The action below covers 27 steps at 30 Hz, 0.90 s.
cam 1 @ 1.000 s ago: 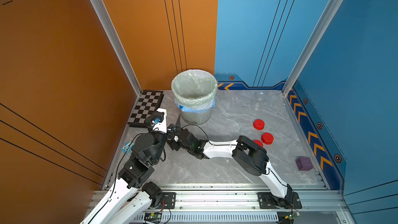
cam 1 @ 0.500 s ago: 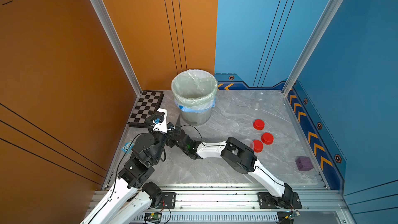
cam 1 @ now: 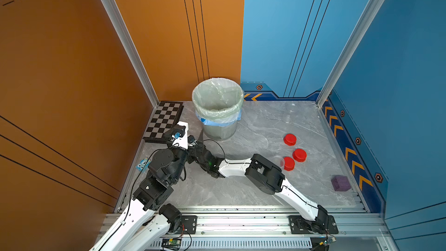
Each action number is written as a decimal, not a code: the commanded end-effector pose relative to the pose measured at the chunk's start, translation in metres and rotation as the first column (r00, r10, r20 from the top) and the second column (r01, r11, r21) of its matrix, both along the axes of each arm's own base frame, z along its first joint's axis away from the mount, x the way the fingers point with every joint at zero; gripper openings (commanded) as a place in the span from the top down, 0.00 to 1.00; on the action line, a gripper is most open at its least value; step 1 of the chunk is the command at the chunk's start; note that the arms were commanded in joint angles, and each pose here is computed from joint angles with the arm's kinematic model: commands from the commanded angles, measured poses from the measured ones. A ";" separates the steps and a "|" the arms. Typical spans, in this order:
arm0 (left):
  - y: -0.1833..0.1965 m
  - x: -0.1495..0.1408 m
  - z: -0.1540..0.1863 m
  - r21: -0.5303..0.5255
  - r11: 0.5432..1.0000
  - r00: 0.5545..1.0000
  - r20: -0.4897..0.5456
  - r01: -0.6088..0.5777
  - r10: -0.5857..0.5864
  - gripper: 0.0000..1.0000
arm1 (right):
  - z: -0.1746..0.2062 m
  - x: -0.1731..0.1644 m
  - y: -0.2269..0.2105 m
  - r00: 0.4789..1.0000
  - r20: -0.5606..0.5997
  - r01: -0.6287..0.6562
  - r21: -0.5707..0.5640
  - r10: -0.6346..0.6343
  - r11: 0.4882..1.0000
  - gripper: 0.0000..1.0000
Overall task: Empty moldy peanuts from jars
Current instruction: Place the jar at the center of the board.
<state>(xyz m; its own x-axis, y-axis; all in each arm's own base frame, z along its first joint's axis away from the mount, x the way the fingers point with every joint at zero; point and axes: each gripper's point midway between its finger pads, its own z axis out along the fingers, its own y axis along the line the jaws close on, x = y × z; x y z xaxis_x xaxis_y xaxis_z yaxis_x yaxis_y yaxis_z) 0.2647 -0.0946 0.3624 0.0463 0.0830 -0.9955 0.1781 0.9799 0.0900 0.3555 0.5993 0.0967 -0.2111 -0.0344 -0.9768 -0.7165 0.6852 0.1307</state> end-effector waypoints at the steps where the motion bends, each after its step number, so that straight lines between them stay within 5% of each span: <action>1: -0.008 -0.001 -0.002 -0.003 0.999 0.999 -0.004 0.038 -0.038 0.02 | -0.038 -0.005 -0.007 0.998 -0.057 0.002 -0.054 -0.005 0.999 0.33; 27: -0.012 -0.003 -0.001 0.001 0.998 0.998 0.001 0.061 -0.061 0.02 | -0.054 -0.025 -0.014 0.998 -0.063 -0.030 -0.077 0.025 0.997 0.17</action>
<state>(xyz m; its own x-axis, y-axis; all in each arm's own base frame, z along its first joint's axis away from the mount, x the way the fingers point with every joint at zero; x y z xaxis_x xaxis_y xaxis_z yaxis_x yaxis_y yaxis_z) 0.2645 -0.1012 0.3611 0.0454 0.0856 -0.9953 0.2119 0.9728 0.0933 0.3393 0.5907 0.0769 -0.2214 -0.0150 -0.9751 -0.7288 0.6668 0.1552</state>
